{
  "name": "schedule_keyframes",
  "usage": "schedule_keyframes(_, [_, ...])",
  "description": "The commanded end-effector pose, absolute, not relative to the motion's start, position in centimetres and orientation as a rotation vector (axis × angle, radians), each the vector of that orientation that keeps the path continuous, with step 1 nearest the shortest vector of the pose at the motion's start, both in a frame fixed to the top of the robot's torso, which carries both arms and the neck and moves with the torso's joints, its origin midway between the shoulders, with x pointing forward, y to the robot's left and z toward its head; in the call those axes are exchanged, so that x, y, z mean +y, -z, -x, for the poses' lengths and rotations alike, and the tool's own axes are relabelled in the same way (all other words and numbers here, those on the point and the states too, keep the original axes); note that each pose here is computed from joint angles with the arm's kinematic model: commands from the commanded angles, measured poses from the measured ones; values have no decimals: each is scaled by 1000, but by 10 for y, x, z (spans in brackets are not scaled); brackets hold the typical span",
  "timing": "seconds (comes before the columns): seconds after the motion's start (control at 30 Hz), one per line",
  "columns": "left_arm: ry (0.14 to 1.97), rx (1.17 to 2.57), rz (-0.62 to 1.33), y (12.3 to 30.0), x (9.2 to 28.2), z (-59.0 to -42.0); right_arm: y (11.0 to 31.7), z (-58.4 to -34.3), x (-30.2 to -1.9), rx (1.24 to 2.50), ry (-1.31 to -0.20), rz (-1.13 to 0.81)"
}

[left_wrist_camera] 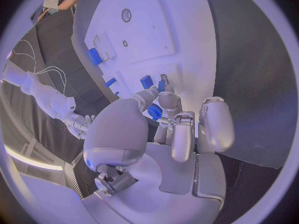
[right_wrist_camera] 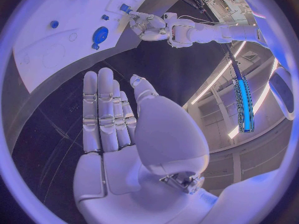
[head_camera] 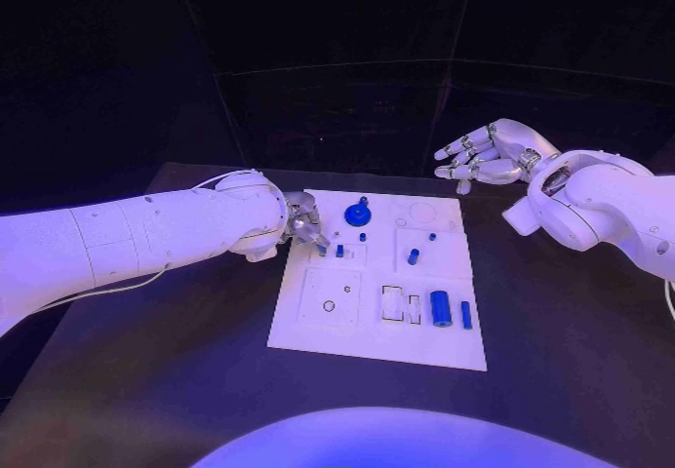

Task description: Assemble the parts on the task board

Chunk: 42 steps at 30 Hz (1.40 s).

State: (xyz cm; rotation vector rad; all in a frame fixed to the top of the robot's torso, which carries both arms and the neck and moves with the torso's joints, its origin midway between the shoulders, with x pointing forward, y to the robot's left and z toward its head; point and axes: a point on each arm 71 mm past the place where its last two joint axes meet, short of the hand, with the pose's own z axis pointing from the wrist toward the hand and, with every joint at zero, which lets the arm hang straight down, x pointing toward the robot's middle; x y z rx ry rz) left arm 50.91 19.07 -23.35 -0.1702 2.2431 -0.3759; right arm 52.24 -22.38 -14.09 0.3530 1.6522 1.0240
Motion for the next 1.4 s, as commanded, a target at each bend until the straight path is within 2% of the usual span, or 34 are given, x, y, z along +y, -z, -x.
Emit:
schedule_keyframes(0.03, [323,2253,130,234,191,-509,139,-522,-222,1648,-1035,-350])
schedule_keyframes(1.4, [298,2322,72,241,186,-504,140,-523,-219,1651,-1043,-349])
